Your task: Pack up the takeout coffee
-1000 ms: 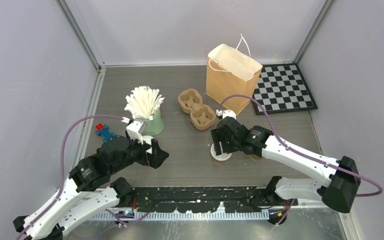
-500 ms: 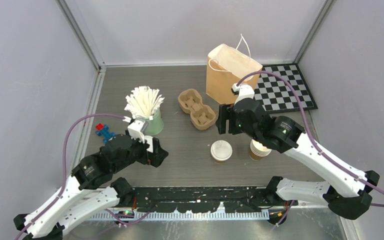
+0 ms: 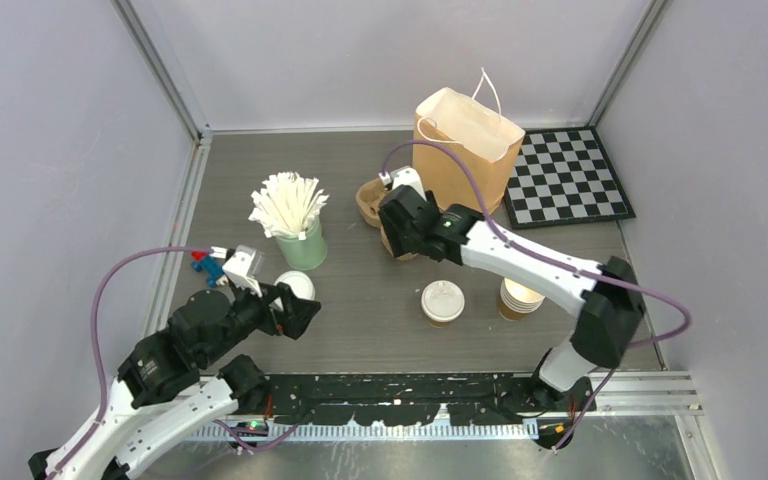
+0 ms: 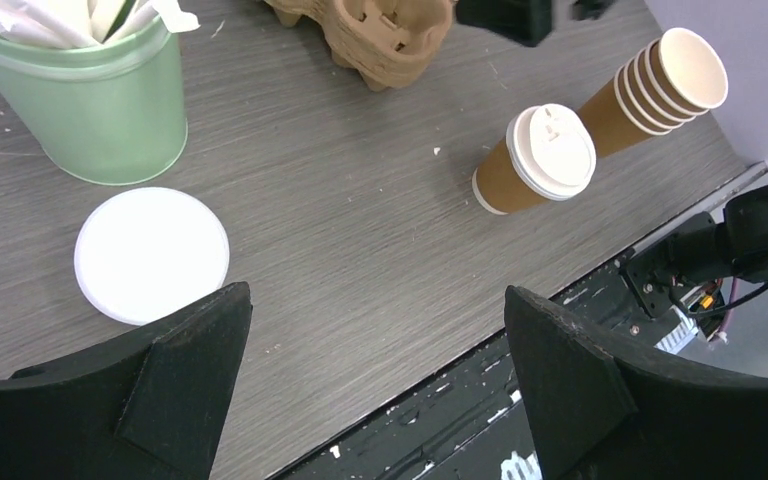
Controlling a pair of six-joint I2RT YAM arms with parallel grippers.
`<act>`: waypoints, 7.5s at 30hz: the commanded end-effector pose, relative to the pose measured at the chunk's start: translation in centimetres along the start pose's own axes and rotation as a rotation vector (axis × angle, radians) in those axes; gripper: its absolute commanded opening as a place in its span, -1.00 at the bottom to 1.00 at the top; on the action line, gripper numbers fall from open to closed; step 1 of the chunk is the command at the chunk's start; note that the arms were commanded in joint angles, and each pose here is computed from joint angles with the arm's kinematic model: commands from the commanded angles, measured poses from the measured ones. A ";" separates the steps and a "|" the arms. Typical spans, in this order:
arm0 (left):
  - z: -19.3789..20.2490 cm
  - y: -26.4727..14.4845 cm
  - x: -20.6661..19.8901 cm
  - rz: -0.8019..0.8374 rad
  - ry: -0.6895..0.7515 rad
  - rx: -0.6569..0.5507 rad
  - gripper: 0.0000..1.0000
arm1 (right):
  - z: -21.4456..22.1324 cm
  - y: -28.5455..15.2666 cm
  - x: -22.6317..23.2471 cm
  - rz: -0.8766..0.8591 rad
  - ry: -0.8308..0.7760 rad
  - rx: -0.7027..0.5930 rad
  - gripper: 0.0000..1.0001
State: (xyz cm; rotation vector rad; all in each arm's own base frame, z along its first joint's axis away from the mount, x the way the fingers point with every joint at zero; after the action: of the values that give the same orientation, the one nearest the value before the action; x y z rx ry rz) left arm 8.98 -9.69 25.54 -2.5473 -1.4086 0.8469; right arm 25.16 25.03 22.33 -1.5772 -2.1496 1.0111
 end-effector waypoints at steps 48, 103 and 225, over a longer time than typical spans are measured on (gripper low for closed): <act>-0.5 -0.3 -0.1 0.021 0.002 -0.061 0.98 | -5.4 13.9 0.8 -0.139 0.069 0.026 0.10; -0.5 -0.4 -0.1 0.034 0.001 -0.073 0.99 | -8.2 7.5 0.0 -0.229 0.071 0.028 -0.23; -22.0 33.0 -9.1 0.228 -0.652 -0.088 -0.69 | -20.3 3.3 -20.9 0.084 -0.188 -0.421 -0.16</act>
State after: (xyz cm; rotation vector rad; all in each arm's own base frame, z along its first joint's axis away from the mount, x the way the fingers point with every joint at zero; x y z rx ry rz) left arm 41.42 -31.70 32.09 -2.4936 -1.4592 1.8207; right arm 46.86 13.95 36.05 -1.8183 -2.4942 0.8797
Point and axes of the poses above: each gripper's point midway between its finger pads, its own y axis out along the fingers, its own x axis along the line the jaws close on, z = x × y, the point moved 6 cm from there along -y, back along the fingers, and after that the axes turned 4 degrees about -y, right-handed, at the moved point
